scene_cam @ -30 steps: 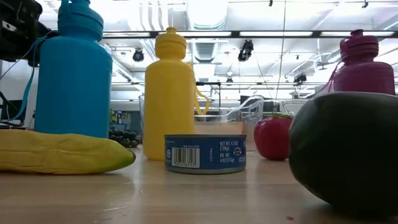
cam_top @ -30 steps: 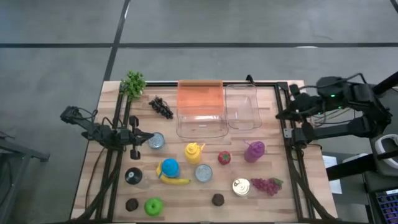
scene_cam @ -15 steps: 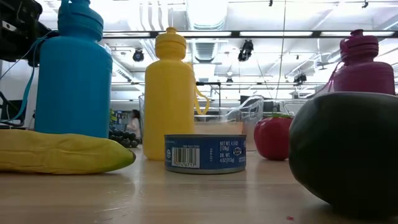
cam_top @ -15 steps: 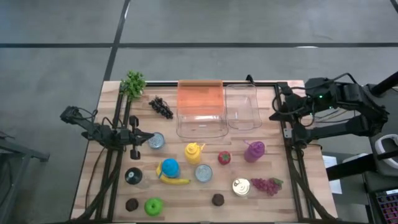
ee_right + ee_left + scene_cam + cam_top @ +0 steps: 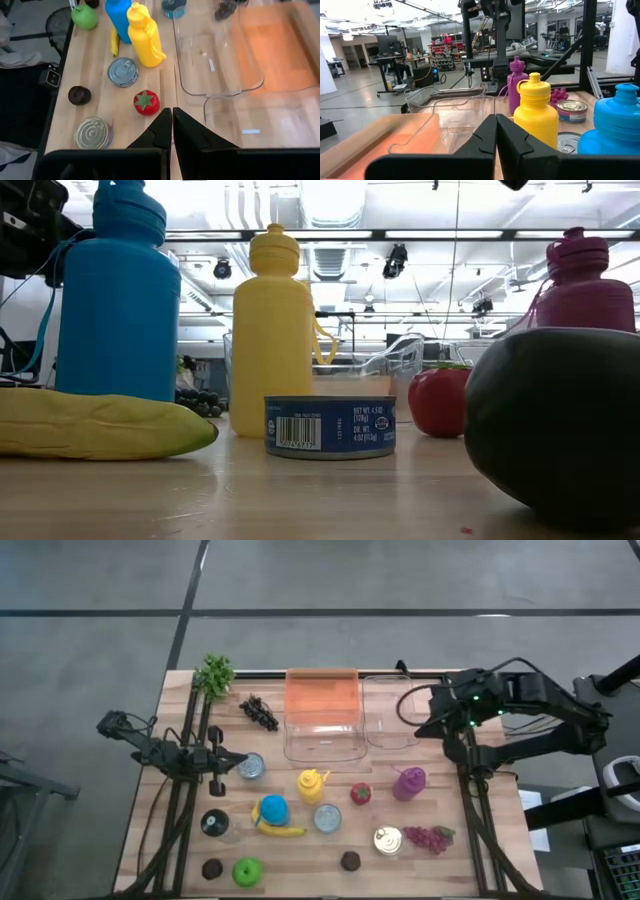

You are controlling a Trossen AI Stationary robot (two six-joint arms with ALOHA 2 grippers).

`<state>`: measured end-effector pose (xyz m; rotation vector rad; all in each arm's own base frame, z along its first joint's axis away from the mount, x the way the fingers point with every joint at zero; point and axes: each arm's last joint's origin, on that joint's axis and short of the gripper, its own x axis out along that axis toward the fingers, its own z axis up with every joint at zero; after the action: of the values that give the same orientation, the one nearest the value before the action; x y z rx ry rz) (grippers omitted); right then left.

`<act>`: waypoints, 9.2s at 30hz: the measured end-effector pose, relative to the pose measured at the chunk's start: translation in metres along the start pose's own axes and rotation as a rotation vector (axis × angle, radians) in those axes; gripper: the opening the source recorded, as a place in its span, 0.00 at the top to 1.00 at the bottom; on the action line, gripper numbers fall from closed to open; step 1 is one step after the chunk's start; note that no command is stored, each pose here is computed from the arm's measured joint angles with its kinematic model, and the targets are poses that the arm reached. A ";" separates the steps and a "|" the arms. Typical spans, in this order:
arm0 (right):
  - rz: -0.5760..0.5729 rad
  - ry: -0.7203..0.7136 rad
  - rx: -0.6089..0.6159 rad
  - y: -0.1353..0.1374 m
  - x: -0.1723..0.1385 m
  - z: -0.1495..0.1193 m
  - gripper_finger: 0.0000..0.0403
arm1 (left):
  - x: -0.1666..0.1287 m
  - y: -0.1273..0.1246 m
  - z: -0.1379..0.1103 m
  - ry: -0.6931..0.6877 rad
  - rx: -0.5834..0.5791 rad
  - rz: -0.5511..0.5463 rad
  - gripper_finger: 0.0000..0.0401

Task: Pick & Place Food Item
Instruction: Put the purple water bottle into the right transparent bin

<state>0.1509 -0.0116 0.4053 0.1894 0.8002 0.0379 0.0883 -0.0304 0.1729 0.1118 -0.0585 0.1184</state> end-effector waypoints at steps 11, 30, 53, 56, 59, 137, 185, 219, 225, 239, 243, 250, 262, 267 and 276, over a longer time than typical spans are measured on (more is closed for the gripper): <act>0.012 0.102 0.112 -0.003 0.023 0.007 0.97 | -0.001 0.003 0.011 -0.014 -0.009 -0.003 0.97; 0.080 0.169 0.075 0.005 0.029 0.005 0.97 | -0.001 0.009 0.066 0.174 0.010 -0.074 0.97; 0.057 0.205 -0.082 0.015 0.029 0.000 0.97 | 0.039 -0.001 0.164 0.393 0.076 0.081 0.97; 0.057 0.205 -0.081 0.015 0.029 0.000 0.97 | 0.041 0.000 0.170 0.455 0.083 0.089 0.97; 0.056 0.209 -0.075 0.015 0.031 0.000 0.97 | 0.043 -0.001 0.177 0.492 0.068 0.100 0.97; 0.154 0.471 -0.377 0.022 0.088 -0.052 0.67 | 0.044 0.000 0.185 0.474 0.001 0.112 0.97; 0.170 0.419 -0.435 0.022 0.093 -0.051 0.85 | 0.045 -0.001 0.182 0.486 0.010 0.113 0.97; 0.013 0.112 -0.372 0.033 0.013 0.009 0.87 | 0.044 -0.001 0.183 0.485 0.010 0.112 0.97; -0.171 0.012 -0.211 0.030 -0.009 0.029 0.87 | 0.044 -0.001 0.183 0.485 0.010 0.112 0.97; -0.471 0.025 0.209 -0.041 -0.001 0.072 0.87 | 0.044 -0.001 0.183 0.485 0.014 0.111 0.97; -0.481 0.050 0.302 -0.070 -0.005 0.070 0.87 | 0.044 -0.001 0.183 0.485 0.014 0.111 0.97; -0.549 0.109 0.410 -0.111 -0.005 0.053 0.87 | 0.044 -0.001 0.183 0.485 0.013 0.111 0.97; -0.517 0.177 0.420 -0.155 0.027 0.036 0.87 | 0.044 -0.001 0.183 0.485 0.010 0.112 0.97; -0.541 0.195 0.429 -0.176 0.035 0.034 0.87 | 0.044 -0.001 0.183 0.485 0.010 0.112 0.97; -0.553 0.215 0.426 -0.198 0.049 0.022 0.87 | 0.044 -0.001 0.183 0.485 0.010 0.112 0.97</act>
<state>0.1930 -0.2043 0.3491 0.3642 1.0476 -0.6478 0.1230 -0.0473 0.3569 0.0871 0.4207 0.2544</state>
